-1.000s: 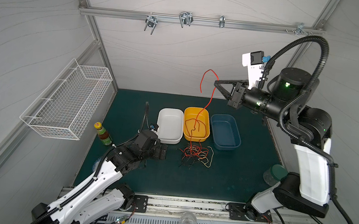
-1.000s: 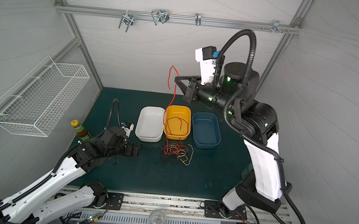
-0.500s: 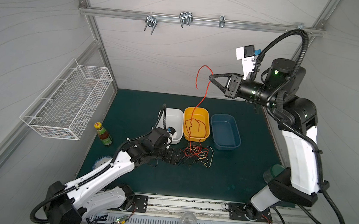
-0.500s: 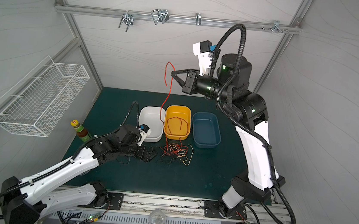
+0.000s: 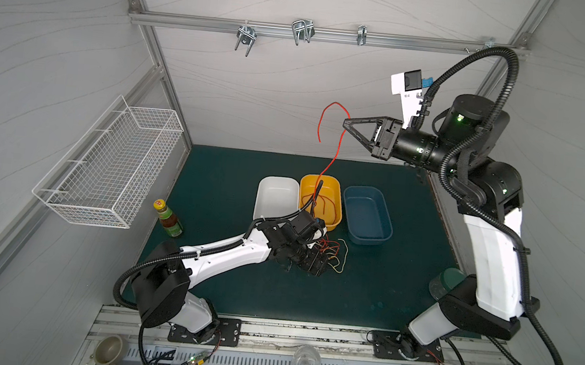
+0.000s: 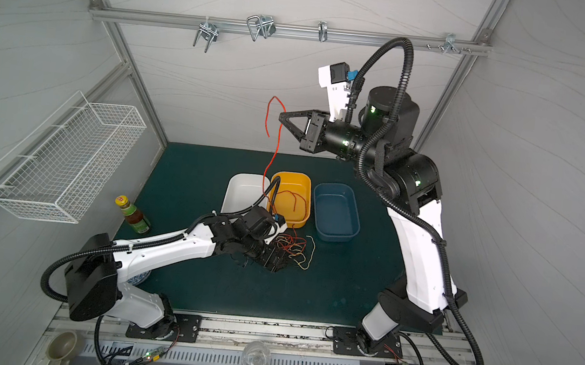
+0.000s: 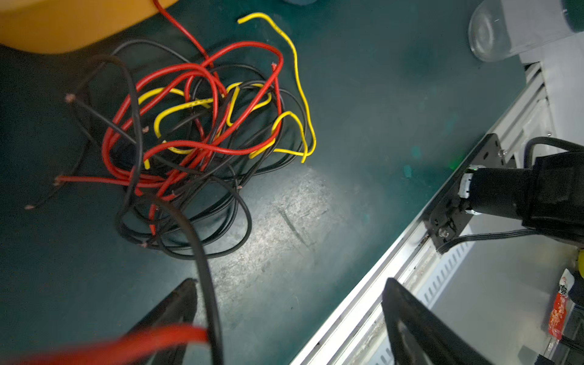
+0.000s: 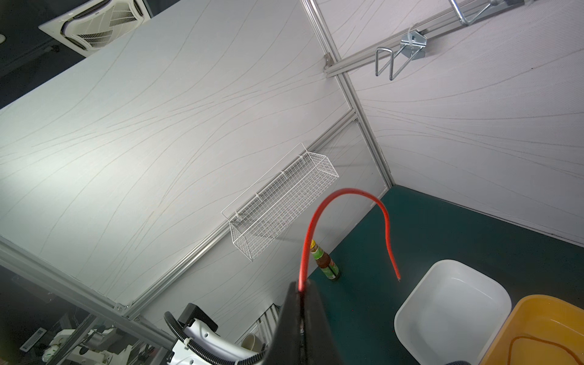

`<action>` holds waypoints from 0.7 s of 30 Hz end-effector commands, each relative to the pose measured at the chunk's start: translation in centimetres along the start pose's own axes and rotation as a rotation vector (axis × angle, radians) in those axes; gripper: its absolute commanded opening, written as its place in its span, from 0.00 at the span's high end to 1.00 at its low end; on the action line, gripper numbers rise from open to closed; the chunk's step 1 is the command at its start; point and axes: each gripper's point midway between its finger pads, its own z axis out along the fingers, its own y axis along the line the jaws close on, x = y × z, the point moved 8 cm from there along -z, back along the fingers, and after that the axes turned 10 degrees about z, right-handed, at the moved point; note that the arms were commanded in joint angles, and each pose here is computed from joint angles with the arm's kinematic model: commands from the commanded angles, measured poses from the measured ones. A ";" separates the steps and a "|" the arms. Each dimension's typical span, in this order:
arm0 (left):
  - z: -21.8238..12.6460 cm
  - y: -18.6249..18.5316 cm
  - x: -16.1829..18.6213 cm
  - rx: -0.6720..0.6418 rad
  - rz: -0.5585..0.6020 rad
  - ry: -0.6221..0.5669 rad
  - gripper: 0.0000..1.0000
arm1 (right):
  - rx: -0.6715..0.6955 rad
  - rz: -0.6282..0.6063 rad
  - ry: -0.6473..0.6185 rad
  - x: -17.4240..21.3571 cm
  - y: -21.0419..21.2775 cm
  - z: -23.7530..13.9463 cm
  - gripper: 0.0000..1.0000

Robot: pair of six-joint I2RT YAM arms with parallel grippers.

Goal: Untangle the cables
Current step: 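Hold the wire pile down with left gripper while right gripper pulls red wire up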

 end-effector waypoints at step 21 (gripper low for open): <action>-6.3 -1.2 -0.3 -0.064 0.130 -0.106 0.16 | 0.066 0.069 -0.149 -3.3 -3.0 -3.7 1.00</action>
